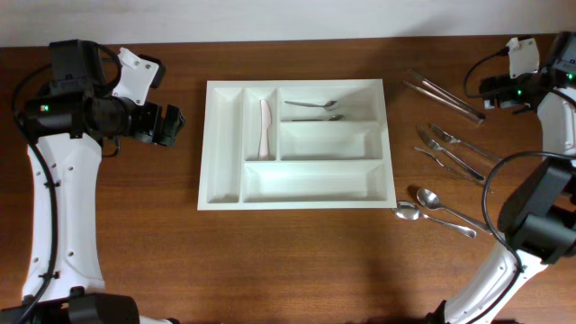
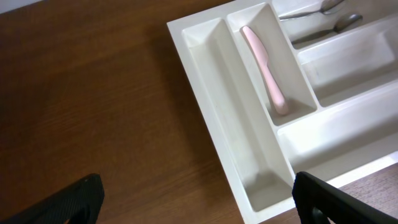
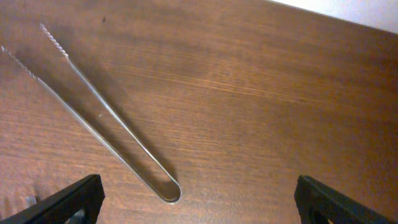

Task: Pack container
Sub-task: 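Lower the right gripper onto the silver tongs and close on them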

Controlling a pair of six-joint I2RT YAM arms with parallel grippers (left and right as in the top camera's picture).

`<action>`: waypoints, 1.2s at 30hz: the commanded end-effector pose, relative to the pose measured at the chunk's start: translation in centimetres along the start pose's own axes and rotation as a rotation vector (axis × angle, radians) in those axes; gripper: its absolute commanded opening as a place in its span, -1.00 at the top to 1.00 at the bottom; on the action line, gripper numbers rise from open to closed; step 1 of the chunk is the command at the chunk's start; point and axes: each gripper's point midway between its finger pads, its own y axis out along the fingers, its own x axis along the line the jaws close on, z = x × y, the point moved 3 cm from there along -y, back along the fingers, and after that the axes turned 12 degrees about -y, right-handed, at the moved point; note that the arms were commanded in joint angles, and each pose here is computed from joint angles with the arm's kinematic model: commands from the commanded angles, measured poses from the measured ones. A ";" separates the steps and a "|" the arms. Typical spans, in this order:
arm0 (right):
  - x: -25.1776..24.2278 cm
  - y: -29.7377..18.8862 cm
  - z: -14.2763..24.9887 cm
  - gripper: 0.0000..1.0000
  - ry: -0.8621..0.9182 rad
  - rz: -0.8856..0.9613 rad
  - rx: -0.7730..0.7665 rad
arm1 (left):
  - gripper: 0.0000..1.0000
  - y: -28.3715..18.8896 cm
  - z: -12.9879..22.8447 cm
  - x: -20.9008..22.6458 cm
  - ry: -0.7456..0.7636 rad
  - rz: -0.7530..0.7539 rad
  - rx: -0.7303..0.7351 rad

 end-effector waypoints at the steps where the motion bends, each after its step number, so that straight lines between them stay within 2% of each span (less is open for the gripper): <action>1: 0.4 1.0 -0.7 -0.97 -0.087 -0.059 -0.045 | -0.98 -1.2 -0.3 -0.5 0.022 0.004 -0.032; 8: 2.3 1.3 -0.6 -0.97 -0.138 -0.156 -0.075 | -0.98 -1.2 -0.3 -0.5 0.022 0.004 -0.032; 15: 4.0 4.5 1.0 -0.97 -0.137 -0.218 -0.042 | -0.98 -1.2 -0.3 -0.5 0.022 0.004 -0.032; 31: 7.4 8.3 2.5 -0.99 -0.158 -0.307 0.001 | -0.98 -1.2 -0.3 -0.5 0.022 0.004 -0.032; 36: 7.9 9.5 3.6 -0.85 -0.154 -0.315 0.032 | -0.98 -1.2 -0.3 -0.5 0.022 0.004 -0.032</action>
